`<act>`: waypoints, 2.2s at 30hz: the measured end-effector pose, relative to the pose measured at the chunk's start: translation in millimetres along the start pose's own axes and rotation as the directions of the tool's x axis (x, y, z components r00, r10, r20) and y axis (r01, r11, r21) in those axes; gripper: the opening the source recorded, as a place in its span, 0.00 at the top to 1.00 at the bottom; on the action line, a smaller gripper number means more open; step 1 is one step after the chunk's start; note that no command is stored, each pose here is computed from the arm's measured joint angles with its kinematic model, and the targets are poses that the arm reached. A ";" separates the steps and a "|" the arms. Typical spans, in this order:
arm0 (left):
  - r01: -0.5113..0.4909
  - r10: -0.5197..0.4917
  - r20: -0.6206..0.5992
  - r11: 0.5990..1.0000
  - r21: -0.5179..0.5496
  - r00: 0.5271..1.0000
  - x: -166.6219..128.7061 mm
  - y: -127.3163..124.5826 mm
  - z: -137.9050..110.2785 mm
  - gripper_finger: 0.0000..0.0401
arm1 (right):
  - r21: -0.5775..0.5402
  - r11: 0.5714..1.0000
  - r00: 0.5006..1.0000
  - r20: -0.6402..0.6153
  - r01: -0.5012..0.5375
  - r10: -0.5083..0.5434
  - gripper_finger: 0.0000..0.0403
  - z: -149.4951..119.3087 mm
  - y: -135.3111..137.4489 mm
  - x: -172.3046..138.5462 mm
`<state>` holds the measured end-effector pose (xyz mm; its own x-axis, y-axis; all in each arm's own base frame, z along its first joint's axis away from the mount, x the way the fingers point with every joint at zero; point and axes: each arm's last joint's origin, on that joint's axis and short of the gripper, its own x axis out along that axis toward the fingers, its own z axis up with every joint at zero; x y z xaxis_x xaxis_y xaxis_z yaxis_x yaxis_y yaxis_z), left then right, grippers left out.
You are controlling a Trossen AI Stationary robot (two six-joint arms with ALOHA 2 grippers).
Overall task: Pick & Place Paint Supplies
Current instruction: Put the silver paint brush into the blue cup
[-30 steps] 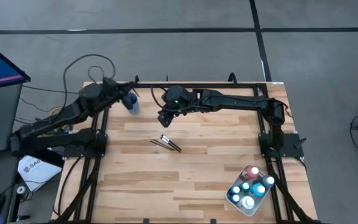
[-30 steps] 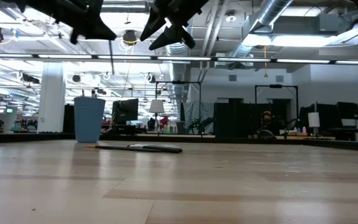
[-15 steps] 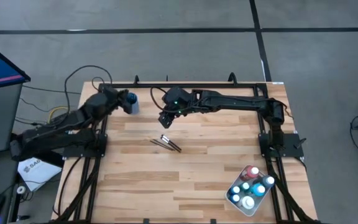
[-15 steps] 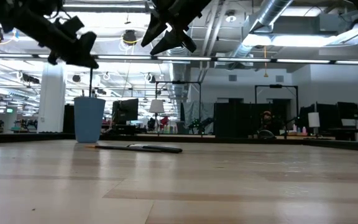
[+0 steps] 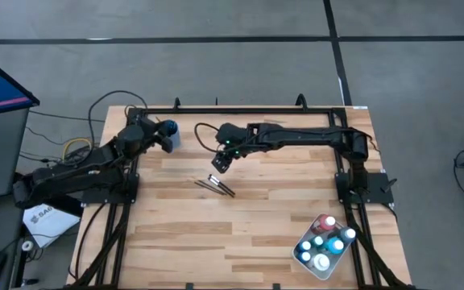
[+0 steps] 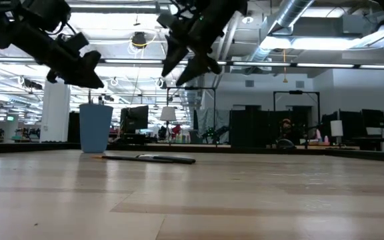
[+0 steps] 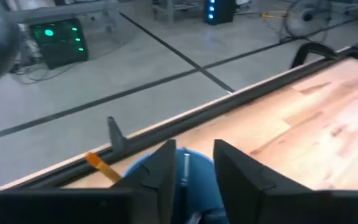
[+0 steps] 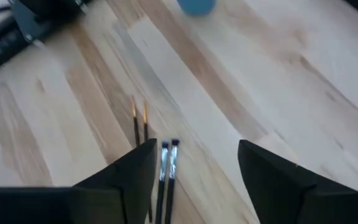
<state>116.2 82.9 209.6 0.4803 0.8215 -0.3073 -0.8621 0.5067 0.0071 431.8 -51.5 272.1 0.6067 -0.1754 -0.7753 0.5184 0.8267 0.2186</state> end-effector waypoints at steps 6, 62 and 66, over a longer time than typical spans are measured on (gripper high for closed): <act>0.056 -0.056 0.015 0.998 -0.037 0.998 -2.1 -1.8 7.8 0.59 | -0.015 1.000 0.990 -0.143 0.007 -0.009 0.45 -22.4 3.6 31.4; 0.248 -0.222 0.196 0.961 -0.121 0.955 -31.5 2.2 42.1 0.51 | -0.083 0.995 0.941 -0.328 0.060 -0.084 0.97 -36.3 30.8 123.3; 0.256 -0.226 0.215 0.959 -0.124 0.950 -34.6 2.7 48.9 0.51 | -0.062 0.998 0.955 -0.293 0.021 -0.038 0.98 -25.5 32.2 112.7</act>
<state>105.2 68.6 266.8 0.6862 0.7220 -0.0889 -0.7232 0.6640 -0.1896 501.5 -31.0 176.7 0.3833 -0.0427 -0.9226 0.4927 0.8544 0.1652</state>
